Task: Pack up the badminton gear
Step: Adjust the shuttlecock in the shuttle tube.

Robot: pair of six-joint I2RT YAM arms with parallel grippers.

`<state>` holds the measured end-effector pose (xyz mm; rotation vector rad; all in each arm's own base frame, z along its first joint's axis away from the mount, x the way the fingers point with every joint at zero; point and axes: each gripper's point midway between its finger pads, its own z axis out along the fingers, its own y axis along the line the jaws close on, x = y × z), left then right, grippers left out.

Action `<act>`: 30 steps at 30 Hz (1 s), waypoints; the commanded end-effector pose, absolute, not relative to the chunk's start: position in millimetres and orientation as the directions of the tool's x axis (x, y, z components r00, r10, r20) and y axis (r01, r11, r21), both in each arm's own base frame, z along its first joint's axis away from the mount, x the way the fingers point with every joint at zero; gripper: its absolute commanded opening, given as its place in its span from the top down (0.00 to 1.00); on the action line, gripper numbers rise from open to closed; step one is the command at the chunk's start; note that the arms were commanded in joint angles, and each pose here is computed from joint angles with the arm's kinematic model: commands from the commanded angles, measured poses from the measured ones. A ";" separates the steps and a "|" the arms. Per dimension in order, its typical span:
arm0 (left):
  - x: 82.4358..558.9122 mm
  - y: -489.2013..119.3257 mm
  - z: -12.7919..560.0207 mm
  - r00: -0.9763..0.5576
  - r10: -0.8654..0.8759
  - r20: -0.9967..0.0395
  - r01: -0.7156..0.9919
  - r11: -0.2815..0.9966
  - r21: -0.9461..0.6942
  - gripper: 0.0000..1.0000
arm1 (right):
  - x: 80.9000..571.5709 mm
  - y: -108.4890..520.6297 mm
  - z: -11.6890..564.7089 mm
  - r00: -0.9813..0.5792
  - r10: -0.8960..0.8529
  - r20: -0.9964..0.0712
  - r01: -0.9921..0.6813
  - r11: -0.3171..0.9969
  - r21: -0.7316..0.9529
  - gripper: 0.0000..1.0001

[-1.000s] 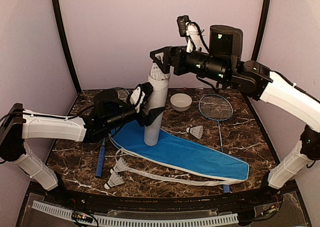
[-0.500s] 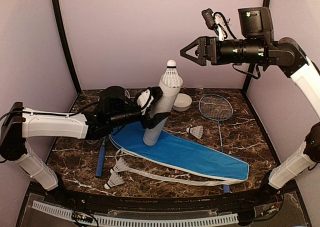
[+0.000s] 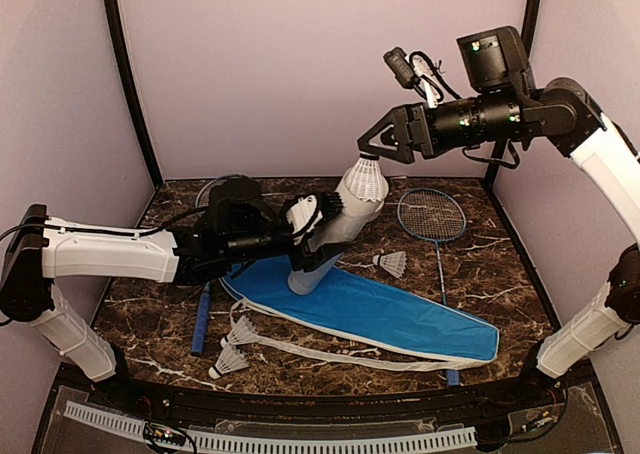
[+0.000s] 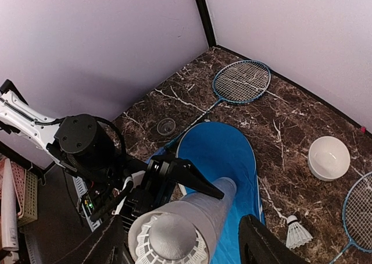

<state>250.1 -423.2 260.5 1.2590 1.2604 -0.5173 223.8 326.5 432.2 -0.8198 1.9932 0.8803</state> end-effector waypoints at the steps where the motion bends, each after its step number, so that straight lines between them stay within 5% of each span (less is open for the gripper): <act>1: 241.4 -424.6 235.1 0.227 0.385 -0.895 0.899 0.270 0.344 0.32 | 225.9 331.6 429.7 -0.459 -0.256 -0.851 -0.804 0.528 0.275 0.34; 8: 241.6 -427.0 235.2 0.223 0.387 -0.895 0.901 0.268 0.341 0.33 | 218.7 336.0 422.1 -0.461 -0.283 -0.841 -0.824 0.488 0.288 0.46; 16: 248.1 -427.3 235.9 0.206 0.380 -0.902 0.891 0.308 0.334 0.33 | 215.7 329.4 429.1 -0.430 -0.254 -0.866 -0.831 0.485 0.271 0.79; 30: 242.5 -430.8 241.3 0.192 0.356 -0.914 0.909 0.286 0.303 0.33 | 216.7 318.9 438.5 -0.295 -0.074 -0.953 -0.845 0.487 0.223 0.86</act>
